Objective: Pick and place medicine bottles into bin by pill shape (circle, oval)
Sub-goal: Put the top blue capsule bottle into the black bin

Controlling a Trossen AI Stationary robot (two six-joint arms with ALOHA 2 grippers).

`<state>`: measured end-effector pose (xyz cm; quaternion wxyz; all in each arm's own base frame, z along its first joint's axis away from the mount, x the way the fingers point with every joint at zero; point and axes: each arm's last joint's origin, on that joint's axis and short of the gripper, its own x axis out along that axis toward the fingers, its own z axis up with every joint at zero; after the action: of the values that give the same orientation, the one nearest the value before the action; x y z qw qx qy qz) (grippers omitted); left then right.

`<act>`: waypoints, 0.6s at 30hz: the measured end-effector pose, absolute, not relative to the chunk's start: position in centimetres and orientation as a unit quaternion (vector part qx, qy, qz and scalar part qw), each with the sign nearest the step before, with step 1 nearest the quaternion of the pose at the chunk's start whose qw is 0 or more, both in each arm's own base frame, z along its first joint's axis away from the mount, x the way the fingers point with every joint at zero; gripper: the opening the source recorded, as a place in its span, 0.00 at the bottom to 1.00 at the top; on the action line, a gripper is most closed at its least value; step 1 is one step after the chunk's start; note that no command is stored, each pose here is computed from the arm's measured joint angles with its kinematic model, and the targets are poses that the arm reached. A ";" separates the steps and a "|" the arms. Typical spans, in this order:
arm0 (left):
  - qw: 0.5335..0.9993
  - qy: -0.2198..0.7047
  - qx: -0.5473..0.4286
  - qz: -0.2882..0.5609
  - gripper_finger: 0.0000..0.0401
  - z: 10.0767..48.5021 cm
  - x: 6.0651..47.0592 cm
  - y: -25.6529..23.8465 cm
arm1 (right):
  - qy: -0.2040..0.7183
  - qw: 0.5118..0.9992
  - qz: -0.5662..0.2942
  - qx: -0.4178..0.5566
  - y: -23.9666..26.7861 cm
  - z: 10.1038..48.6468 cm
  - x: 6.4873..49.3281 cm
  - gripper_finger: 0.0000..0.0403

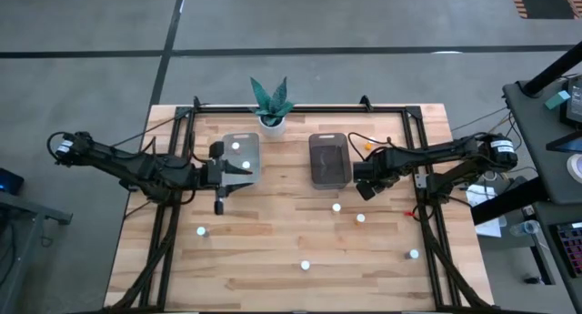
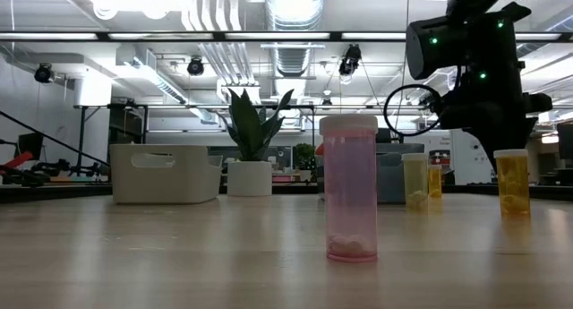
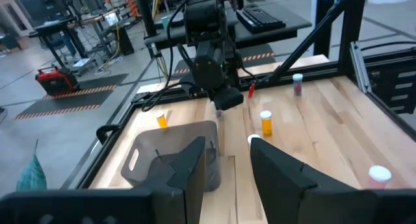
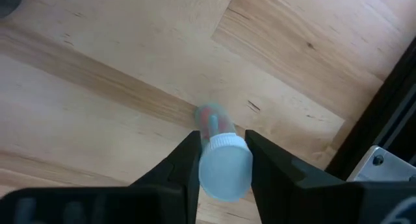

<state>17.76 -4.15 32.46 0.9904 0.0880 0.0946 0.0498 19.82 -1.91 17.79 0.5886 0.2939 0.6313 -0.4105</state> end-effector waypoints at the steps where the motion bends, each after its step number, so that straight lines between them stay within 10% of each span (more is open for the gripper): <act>1: 0.990 0.097 0.089 0.050 0.26 32.3 17.8 -4.2 | 0.631 0.589 -0.411 0.294 -1.9 17.8 19.8 0.25; 18: 0.990 0.096 0.089 0.050 0.26 32.3 17.7 -4.1 | 0.602 0.648 -0.359 0.298 -2.1 25.7 23.1 0.26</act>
<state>17.66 -4.12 32.31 0.9901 0.0891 0.0961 0.0497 23.12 -2.13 25.71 0.6481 0.2976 0.6022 -0.3588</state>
